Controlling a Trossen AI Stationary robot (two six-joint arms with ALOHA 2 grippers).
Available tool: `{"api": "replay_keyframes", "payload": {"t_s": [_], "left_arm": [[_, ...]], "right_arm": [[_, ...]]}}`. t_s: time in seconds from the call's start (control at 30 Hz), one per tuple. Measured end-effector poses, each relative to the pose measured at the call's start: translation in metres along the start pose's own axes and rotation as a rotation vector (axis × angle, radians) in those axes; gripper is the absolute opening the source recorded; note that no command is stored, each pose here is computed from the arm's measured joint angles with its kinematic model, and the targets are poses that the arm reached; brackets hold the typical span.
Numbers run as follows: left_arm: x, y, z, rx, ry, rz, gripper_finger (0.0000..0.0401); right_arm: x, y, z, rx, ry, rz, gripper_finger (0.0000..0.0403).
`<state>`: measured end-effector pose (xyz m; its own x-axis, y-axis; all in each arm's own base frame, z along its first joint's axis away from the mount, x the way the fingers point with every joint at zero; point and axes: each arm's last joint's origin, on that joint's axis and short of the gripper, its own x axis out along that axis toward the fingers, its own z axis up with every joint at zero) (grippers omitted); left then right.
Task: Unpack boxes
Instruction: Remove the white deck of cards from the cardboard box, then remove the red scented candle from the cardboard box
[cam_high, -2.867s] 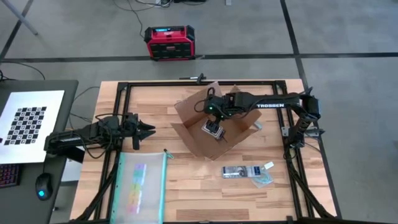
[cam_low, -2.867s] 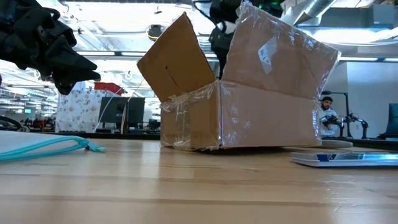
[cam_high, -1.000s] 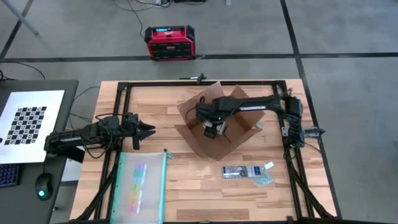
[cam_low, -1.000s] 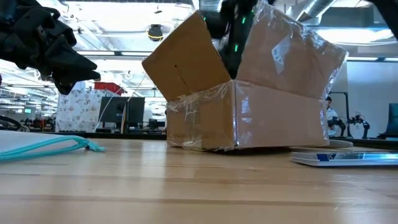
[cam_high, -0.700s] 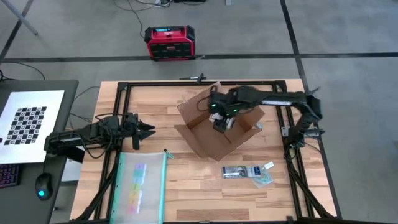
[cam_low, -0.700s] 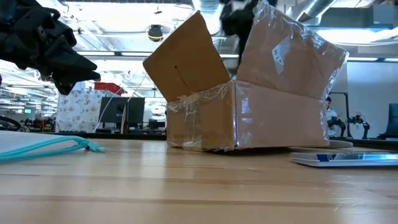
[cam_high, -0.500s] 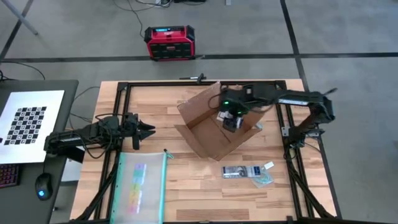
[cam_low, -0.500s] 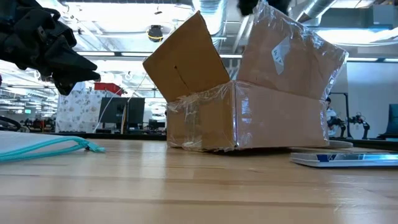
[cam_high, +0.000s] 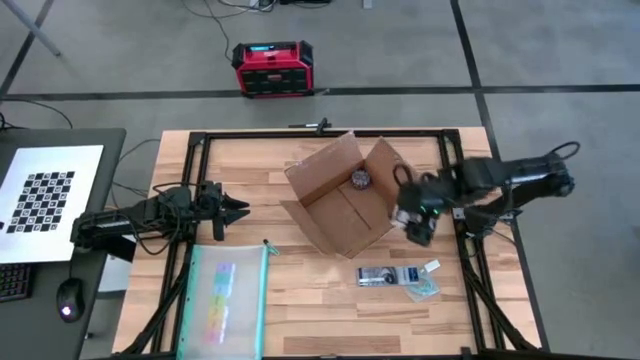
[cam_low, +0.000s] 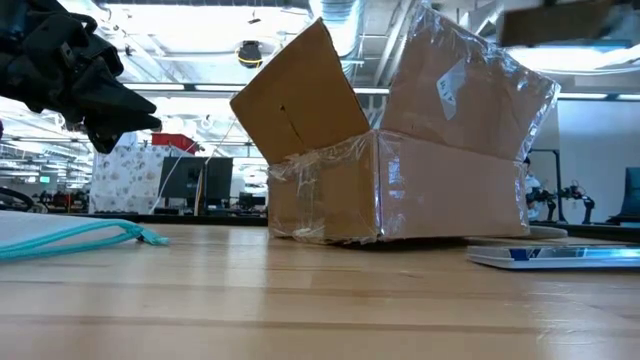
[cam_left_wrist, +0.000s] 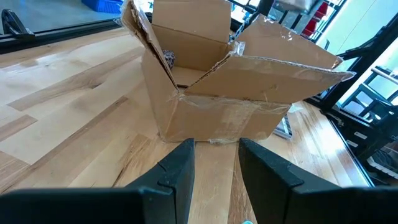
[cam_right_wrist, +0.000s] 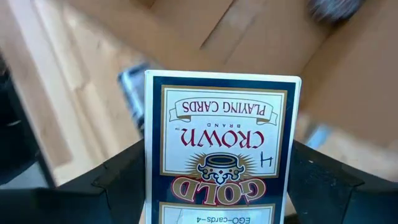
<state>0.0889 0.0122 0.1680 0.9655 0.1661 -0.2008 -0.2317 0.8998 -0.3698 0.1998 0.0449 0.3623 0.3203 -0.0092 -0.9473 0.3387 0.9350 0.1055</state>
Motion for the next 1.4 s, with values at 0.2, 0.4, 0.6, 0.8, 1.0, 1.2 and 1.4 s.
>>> {"api": "replay_keyframes", "payload": {"t_s": [0.2, 0.4, 0.6, 0.8, 1.0, 1.2, 1.4], "left_arm": [[0.0, 0.0, 0.0, 0.0, -0.001, -0.001, 0.0109], [0.0, 0.0, 0.0, 0.0, -0.001, 0.0, 0.0109], [0.0, 0.0, 0.0, 0.0, 0.0, -0.001, 0.0109], [0.0, 0.0, 0.0, 0.0, 0.0, -0.001, 0.0109], [0.0, 0.0, 0.0, 0.0, 0.0, -0.001, 0.0109], [0.0, 0.0, 0.0, 0.0, 0.0, -0.001, 0.0109], [0.0, 0.0, 0.0, 0.0, 0.0, -0.001, 0.0109]], "right_arm": [[0.022, 0.021, -0.049, 0.043, 0.031, 0.034, 0.0296], [0.074, 0.026, -0.077, 0.115, 0.032, 0.027, 0.0296], [0.132, 0.013, -0.091, 0.177, 0.024, 0.016, 0.0296], [0.152, 0.001, -0.095, 0.221, 0.029, -0.005, 0.0336], [0.149, 0.002, -0.089, 0.241, 0.049, 0.034, 0.0371], [0.109, 0.019, -0.064, 0.243, 0.035, 0.178, 0.0332], [0.028, 0.031, -0.018, 0.23, -0.18, 0.365, 0.0324]]}}
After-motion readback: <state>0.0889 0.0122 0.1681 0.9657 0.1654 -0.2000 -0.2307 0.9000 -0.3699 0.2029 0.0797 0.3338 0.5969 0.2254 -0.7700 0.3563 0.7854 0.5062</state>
